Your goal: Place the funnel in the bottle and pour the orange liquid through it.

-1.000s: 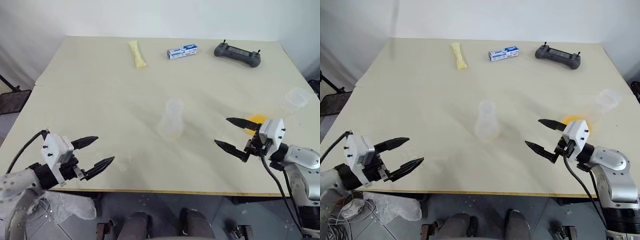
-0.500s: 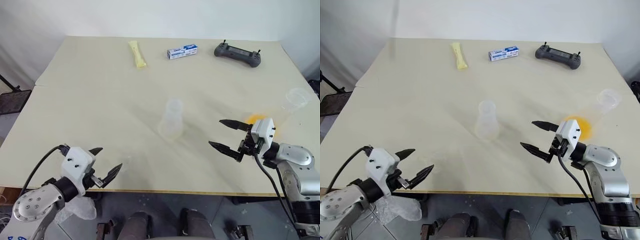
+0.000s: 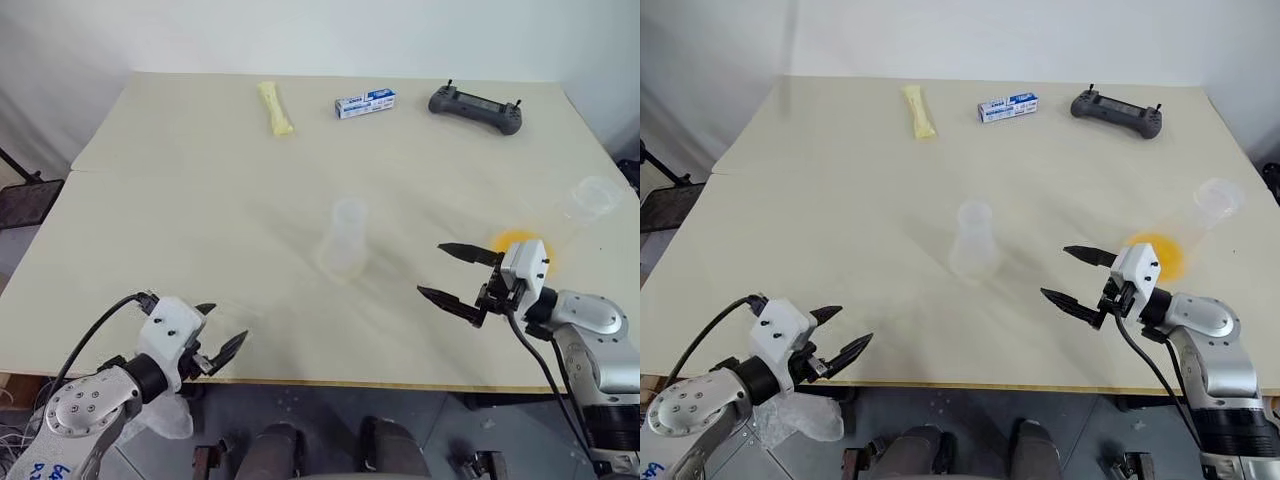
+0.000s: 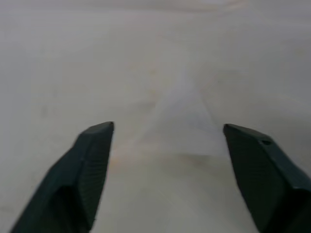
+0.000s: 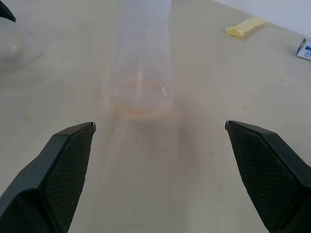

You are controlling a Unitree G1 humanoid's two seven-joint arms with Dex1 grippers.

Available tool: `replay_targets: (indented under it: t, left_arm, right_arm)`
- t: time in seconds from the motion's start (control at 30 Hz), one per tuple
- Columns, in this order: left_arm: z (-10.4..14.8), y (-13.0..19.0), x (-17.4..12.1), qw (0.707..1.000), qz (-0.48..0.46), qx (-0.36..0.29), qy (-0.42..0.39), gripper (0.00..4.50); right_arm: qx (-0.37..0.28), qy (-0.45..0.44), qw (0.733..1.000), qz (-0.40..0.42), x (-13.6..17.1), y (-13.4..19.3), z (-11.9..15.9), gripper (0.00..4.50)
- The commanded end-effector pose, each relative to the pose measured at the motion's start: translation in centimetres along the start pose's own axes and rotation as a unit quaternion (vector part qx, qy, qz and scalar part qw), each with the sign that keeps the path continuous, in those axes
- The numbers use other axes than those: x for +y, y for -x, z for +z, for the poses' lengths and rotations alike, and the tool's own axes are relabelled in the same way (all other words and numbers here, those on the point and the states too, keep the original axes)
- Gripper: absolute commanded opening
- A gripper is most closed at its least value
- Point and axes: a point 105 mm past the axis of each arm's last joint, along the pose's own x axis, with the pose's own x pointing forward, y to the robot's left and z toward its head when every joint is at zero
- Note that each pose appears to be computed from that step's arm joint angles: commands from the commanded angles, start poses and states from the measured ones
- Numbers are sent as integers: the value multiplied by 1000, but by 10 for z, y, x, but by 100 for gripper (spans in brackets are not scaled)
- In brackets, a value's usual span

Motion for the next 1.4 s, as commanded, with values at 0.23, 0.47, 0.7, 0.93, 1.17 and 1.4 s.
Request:
replay_targets:
  t: [0.23,0.47,0.7,0.93,1.17,1.4]
  left_arm:
    - [2,-6,8,1000,5,-4,-11,65]
    - [4,-6,25,1000,22,-12,-7,3]
    - [32,-7,41,996,14,-81,23,3]
    - [78,-12,61,986,-37,-159,24,3]
    - [122,-29,75,980,-81,-183,7,3]
    - [148,-47,71,973,-163,-165,5,3]
  right_arm:
    - [-17,22,1000,-15,-4,3,10,450]
    - [-16,25,999,-19,-4,5,10,450]
    - [-15,28,999,-23,-5,6,10,450]
    - [-23,31,999,-20,-4,10,17,450]
    - [-36,24,999,15,9,17,33,450]
    - [-55,24,998,6,15,16,48,450]
